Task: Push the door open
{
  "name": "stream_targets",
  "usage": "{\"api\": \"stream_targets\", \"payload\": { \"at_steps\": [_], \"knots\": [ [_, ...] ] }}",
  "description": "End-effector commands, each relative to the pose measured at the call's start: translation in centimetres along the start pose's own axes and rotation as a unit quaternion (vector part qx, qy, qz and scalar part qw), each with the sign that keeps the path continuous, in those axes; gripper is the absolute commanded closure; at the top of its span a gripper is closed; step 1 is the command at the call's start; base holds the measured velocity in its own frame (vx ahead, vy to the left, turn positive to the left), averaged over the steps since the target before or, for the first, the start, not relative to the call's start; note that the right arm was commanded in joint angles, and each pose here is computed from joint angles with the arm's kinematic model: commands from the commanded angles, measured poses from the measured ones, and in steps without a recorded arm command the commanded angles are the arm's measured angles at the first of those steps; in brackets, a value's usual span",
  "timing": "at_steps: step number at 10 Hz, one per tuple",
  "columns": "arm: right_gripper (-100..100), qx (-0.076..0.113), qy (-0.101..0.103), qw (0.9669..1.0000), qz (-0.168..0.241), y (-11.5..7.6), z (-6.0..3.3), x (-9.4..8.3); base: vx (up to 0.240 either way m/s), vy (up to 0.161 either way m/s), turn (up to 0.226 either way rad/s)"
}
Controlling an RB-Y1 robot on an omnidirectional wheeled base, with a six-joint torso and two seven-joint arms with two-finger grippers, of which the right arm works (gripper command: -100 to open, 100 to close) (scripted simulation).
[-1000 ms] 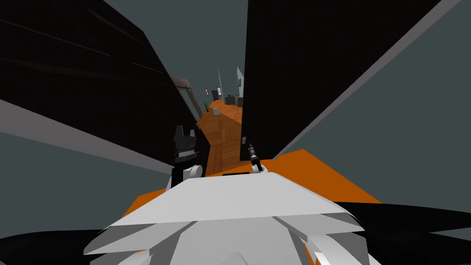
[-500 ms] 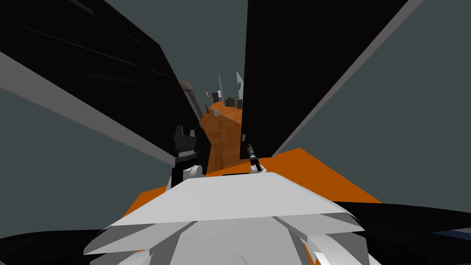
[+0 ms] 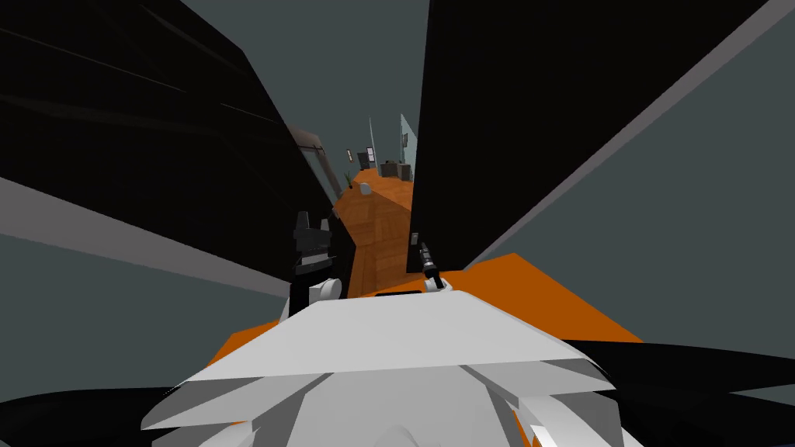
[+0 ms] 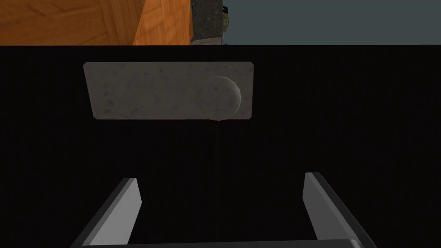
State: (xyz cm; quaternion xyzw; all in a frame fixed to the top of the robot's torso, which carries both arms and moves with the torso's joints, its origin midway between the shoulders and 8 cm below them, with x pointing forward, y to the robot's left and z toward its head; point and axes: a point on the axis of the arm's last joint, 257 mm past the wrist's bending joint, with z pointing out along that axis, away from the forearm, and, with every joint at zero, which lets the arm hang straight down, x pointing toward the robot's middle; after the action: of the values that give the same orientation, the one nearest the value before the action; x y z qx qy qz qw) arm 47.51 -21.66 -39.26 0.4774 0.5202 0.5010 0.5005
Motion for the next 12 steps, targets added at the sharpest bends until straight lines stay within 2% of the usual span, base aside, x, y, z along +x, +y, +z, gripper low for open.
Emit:
{"api": "stream_targets", "payload": {
  "at_steps": [1,6,7,12],
  "knots": [
    [-100,-0.001,-0.003,1.0000,0.000,0.06,0.01,-0.18,0.234,0.019,0.031],
    [-100,-0.003,-0.006,0.9999,0.008,0.14,0.01,0.43,0.179,0.018,0.020],
    [100,-0.003,-0.006,0.9999,0.008,0.14,0.01,0.43,-0.020,0.002,0.001],
    [100,-0.003,-0.006,0.9999,0.008,0.14,0.01,0.43,-0.014,-0.001,0.002]
  ]
}}
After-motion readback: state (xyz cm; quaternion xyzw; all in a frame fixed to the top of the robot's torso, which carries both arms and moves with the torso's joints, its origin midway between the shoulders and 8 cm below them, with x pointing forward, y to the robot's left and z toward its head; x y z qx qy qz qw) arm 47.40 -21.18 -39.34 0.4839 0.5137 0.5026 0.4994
